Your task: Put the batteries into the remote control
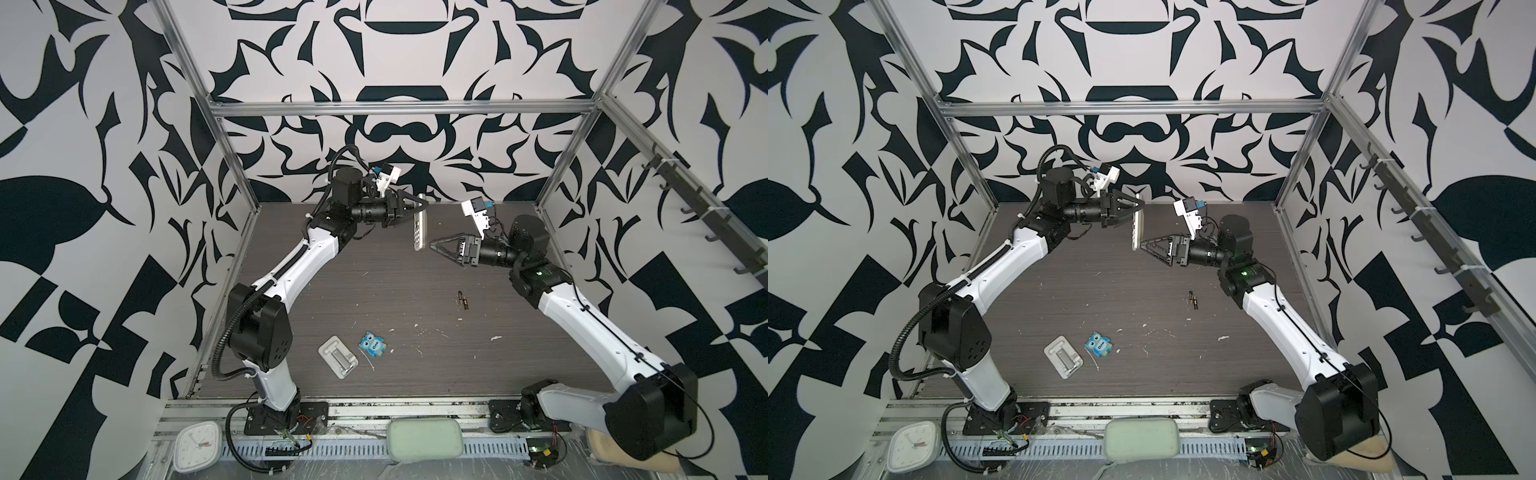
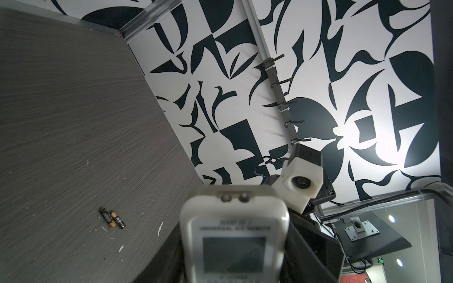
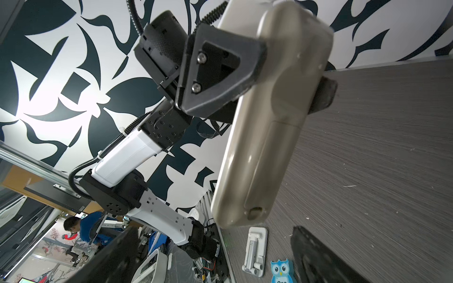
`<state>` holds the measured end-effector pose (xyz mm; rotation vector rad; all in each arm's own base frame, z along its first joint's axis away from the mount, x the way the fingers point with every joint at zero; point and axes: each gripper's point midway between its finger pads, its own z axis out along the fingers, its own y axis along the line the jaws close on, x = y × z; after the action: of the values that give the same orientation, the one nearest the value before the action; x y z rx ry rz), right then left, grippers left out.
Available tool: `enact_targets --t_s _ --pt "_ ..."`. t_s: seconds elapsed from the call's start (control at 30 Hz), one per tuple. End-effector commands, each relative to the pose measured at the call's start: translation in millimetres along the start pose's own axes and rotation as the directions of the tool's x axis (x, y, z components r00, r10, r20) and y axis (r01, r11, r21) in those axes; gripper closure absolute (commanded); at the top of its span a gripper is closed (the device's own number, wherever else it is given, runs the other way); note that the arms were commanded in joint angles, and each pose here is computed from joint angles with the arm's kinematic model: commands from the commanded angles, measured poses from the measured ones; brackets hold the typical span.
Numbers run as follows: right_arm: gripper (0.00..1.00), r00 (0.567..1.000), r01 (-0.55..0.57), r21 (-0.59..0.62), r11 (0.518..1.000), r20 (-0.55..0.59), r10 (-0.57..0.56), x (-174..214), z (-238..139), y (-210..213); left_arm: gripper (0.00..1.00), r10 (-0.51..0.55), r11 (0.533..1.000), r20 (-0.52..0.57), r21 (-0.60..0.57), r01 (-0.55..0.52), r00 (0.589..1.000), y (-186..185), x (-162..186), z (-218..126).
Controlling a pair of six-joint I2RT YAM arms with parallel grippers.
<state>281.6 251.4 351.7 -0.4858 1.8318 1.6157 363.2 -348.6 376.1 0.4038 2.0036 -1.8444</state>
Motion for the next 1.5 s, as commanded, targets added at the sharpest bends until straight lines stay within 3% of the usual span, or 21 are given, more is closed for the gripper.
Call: enact_targets --t_s 0.0,0.5,1.2,1.37,1.47 --pt "0.0 0.999 0.037 -0.054 0.998 0.023 -0.035 -13 5 13 0.73 0.099 0.991 0.025 0.087 -0.101 0.995 -46 -9 -2" --pt "0.13 0.997 0.026 -0.136 0.99 0.074 -0.016 -25 16 12 0.73 0.102 0.988 0.013 0.118 -0.103 0.995 -53 -2 12" --pt "0.79 0.996 0.044 -0.162 0.986 0.084 -0.03 -26 13 27 0.72 0.1 0.987 0.019 0.125 -0.101 0.995 -54 -3 16" --pt "0.93 0.996 0.057 -0.156 0.986 0.082 -0.045 -25 12 30 0.6 0.091 0.989 0.028 0.116 -0.094 0.995 -52 -5 17" --pt "1.0 0.996 0.069 -0.14 0.988 0.073 -0.059 -23 11 29 0.42 0.084 0.991 0.046 0.1 -0.089 0.995 -49 -8 17"
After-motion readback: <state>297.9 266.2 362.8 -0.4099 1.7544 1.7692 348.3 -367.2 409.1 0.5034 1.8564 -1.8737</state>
